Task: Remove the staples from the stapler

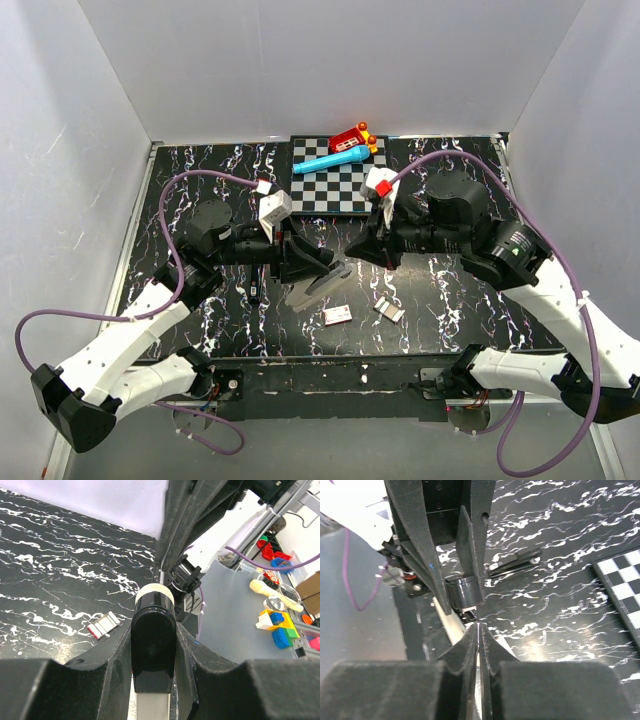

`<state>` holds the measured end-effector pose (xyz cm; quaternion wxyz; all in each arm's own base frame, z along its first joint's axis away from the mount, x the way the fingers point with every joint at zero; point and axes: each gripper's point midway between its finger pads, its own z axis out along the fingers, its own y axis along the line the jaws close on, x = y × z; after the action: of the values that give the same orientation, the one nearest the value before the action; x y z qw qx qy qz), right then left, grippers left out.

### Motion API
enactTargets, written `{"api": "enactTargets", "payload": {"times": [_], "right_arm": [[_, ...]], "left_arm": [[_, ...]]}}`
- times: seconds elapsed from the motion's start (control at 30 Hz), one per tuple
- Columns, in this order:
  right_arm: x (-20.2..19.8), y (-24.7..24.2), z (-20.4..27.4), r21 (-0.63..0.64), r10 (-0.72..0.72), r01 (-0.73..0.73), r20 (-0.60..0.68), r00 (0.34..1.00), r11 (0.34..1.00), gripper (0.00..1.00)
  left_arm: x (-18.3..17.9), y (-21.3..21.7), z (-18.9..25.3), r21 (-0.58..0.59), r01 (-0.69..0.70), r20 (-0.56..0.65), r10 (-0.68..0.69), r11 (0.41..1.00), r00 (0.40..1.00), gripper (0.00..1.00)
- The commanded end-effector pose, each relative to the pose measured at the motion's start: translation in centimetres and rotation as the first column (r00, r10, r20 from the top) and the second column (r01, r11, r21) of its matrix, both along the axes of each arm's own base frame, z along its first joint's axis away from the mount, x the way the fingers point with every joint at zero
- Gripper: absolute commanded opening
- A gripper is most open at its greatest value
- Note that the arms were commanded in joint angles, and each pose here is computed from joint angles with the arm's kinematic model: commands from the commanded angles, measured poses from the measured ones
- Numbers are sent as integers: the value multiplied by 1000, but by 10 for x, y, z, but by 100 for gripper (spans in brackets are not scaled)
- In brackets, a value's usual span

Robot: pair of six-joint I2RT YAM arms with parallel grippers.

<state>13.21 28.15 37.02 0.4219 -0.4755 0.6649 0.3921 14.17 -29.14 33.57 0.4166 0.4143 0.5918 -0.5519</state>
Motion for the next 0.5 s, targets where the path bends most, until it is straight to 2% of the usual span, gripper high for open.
{"api": "enactTargets", "payload": {"times": [0.0, 0.17, 0.3, 0.47], "right_arm": [[23, 6, 13, 49, -119, 119, -1, 993, 992, 1], [52, 16, -7, 18, -259, 261, -80, 962, 965, 1], [63, 23, -11, 28, -314, 320, -125, 941, 947, 1], [69, 32, -13, 36, -327, 338, -168, 930, 941, 1]], "left_arm": [[15, 2, 17, -37, -95, 43, 97, 995, 994, 0], [29, 4, 15, -34, -179, 37, 181, 983, 983, 0], [41, 7, 16, -39, -254, 36, 255, 966, 966, 0], [48, 7, 16, -40, -281, 37, 282, 959, 959, 0]]}}
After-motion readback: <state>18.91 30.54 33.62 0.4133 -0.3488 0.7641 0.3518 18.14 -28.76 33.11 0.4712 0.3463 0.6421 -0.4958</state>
